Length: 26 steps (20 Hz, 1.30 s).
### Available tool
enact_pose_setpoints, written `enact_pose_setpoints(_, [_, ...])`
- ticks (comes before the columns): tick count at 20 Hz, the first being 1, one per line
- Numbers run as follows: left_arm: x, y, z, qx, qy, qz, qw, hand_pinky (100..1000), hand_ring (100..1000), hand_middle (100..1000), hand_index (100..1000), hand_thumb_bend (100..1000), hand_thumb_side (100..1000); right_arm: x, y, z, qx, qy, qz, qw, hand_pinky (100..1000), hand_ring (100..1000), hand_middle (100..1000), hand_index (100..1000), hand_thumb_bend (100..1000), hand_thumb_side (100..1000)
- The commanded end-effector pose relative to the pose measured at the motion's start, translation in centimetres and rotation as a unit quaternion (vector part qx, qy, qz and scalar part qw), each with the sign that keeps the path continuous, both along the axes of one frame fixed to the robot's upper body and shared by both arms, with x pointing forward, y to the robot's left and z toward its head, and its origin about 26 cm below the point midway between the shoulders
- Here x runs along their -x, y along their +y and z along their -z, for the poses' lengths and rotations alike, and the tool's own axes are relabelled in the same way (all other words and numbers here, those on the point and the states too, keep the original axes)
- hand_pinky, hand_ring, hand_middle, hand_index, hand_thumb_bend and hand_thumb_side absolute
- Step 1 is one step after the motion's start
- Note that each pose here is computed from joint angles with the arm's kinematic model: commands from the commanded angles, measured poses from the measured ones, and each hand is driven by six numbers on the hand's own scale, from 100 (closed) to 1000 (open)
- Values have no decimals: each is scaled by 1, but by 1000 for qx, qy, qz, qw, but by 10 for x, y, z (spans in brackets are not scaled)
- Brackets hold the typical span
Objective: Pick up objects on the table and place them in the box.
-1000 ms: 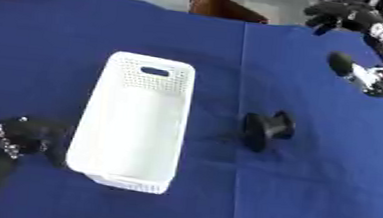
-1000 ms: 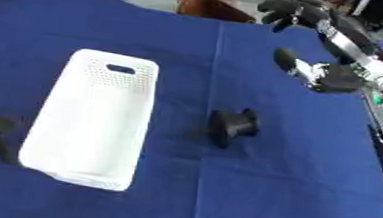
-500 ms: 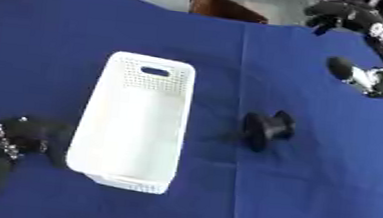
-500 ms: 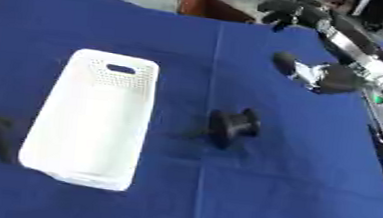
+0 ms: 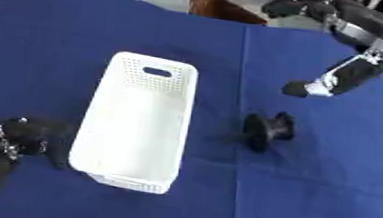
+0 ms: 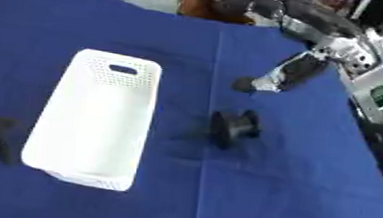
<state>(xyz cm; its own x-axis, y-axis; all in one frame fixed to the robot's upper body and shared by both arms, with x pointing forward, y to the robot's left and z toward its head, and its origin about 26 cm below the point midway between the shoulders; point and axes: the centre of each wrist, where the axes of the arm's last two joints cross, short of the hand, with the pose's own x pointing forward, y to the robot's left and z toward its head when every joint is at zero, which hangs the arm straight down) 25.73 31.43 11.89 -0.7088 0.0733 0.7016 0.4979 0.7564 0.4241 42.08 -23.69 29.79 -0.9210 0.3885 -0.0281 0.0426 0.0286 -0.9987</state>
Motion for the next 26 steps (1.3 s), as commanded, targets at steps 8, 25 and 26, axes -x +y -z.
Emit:
enact_pose_setpoints(8, [1,1,-7,-74,-98,50,991,547,848,741,847,100,583,1,2,-11,224,-58,-115,966,864,857,893,949,606,548])
enact_pose_setpoints(25, [1,2,-7,-78,-98,50,991,547,849,742,847,100,584,-9,-1,14,266,-20,-101,959,853,849,888,947,623,516])
enact_pose_setpoints(26, [1,2,-7,-78,-98,50,991,547,850,742,847,100,584,-9,1,16,269,-18,-102,958,848,847,886,946,626,513])
